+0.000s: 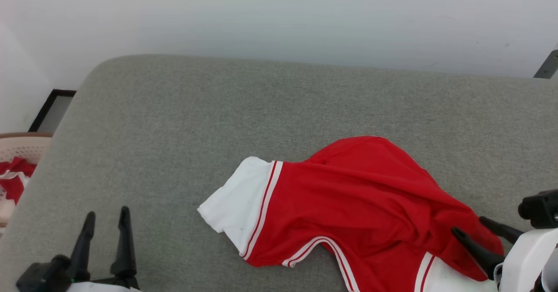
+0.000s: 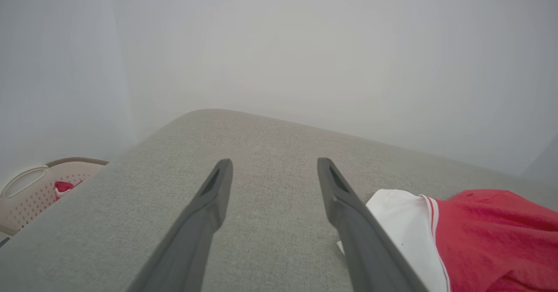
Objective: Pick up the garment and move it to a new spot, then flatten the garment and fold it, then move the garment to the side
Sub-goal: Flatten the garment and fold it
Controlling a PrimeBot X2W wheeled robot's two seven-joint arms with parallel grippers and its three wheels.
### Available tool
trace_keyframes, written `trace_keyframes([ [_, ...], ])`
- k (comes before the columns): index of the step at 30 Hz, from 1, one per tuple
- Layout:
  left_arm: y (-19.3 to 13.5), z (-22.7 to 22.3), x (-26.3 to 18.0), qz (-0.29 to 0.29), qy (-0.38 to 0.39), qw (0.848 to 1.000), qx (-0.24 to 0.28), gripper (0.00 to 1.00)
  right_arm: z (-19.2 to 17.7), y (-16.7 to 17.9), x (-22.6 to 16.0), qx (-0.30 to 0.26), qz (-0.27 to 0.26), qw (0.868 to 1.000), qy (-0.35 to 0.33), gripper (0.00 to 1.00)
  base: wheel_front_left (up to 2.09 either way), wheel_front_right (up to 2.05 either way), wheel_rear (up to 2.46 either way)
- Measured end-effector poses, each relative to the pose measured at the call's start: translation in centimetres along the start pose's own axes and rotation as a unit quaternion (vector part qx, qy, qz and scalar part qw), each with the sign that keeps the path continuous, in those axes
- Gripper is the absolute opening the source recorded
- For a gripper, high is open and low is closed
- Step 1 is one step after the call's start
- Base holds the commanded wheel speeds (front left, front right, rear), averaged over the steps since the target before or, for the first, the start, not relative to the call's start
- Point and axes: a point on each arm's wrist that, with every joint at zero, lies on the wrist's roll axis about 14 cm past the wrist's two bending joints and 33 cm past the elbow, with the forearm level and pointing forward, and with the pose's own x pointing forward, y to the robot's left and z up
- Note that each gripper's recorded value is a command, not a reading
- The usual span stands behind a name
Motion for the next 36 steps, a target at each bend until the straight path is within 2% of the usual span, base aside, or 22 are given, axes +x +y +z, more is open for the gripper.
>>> trace_keyframes([
  [8, -2.7, -0.4, 1.2, -0.066, 0.018, 0.998, 0.004, 1.00, 2.2, -1.8, -1.1, 0.003, -0.046, 0.996, -0.070, 1.00, 0.00, 0.00, 0.00],
  [18, -6.8, -2.1, 3.6, -0.168, 0.105, 0.980, 0.012, 1.00, 4.0, -4.4, -4.1, 0.026, -0.117, 0.978, -0.169, 1.00, 0.00, 0.00, 0.00],
  [23, -7.6, -5.2, 3.6, -0.202, 0.201, 0.958, 0.034, 1.00, 4.1, -5.8, -5.9, 0.041, -0.160, 0.964, -0.207, 1.00, 0.00, 0.00, 0.00],
  [31, -8.1, -9.4, 4.4, -0.221, 0.313, 0.921, 0.066, 1.00, 4.5, -8.1, -8.1, 0.056, -0.228, 0.936, -0.263, 1.00, 0.00, 0.00, 0.00],
  [36, -7.4, -11.9, 5.1, -0.217, 0.365, 0.899, 0.104, 1.00, 3.7, -8.6, -7.9, 0.065, -0.246, 0.931, -0.261, 1.00, 0.00, 0.00, 0.00],
])
